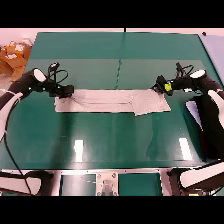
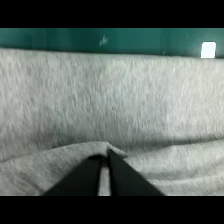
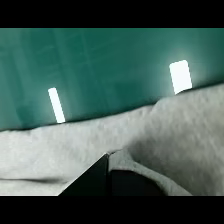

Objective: Fold the shirts.

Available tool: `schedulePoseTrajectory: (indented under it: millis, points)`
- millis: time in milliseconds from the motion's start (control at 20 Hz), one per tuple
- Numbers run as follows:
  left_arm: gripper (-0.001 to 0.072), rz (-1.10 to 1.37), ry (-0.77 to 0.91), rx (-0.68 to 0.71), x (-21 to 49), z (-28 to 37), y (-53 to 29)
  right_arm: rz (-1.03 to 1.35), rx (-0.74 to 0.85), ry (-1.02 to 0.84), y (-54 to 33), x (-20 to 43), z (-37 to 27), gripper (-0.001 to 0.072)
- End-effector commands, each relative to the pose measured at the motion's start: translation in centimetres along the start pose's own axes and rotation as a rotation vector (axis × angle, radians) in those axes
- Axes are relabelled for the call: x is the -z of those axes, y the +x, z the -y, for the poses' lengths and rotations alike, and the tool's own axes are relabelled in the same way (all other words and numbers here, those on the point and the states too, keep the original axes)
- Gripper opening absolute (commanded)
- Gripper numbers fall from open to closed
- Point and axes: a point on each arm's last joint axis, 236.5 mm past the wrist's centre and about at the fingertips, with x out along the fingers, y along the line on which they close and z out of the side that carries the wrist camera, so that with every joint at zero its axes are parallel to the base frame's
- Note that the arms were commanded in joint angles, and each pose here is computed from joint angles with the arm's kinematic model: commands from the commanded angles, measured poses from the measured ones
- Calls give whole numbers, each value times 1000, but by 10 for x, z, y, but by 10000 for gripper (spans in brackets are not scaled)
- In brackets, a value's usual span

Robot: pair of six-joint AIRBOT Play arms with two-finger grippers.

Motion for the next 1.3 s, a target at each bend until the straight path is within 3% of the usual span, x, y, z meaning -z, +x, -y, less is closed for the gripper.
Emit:
schedulePoseTrajectory:
  millis: [0, 50, 500, 550, 600, 650, 900, 1250]
  points:
    - [483, 48, -1, 10, -19, 1, 7, 5, -6, -9, 17, -21, 12, 135]
    - [540, 44, -1, 10, -18, 1, 7, -8, -11, -23, 14, -20, 11, 209]
    - [539, 16, 4, 17, -11, 4, 2, -219, -5, -131, -8, 21, 27, 228]
    - [539, 20, 8, 19, -12, 6, -2, -223, -6, -131, -8, 22, 26, 189]
    - [539, 28, 11, 20, -15, 7, -5, -222, -9, -135, -7, 22, 25, 30]
    - [539, 34, 18, 23, -19, 10, -10, -212, -20, -149, -6, 20, 20, 14]
    - [540, 100, 54, 40, -50, 25, -35, -68, -99, -199, -21, -25, -27, 13]
    - [539, 92, 54, 47, -50, 27, -37, -118, -46, -182, -1, -19, 3, 14]
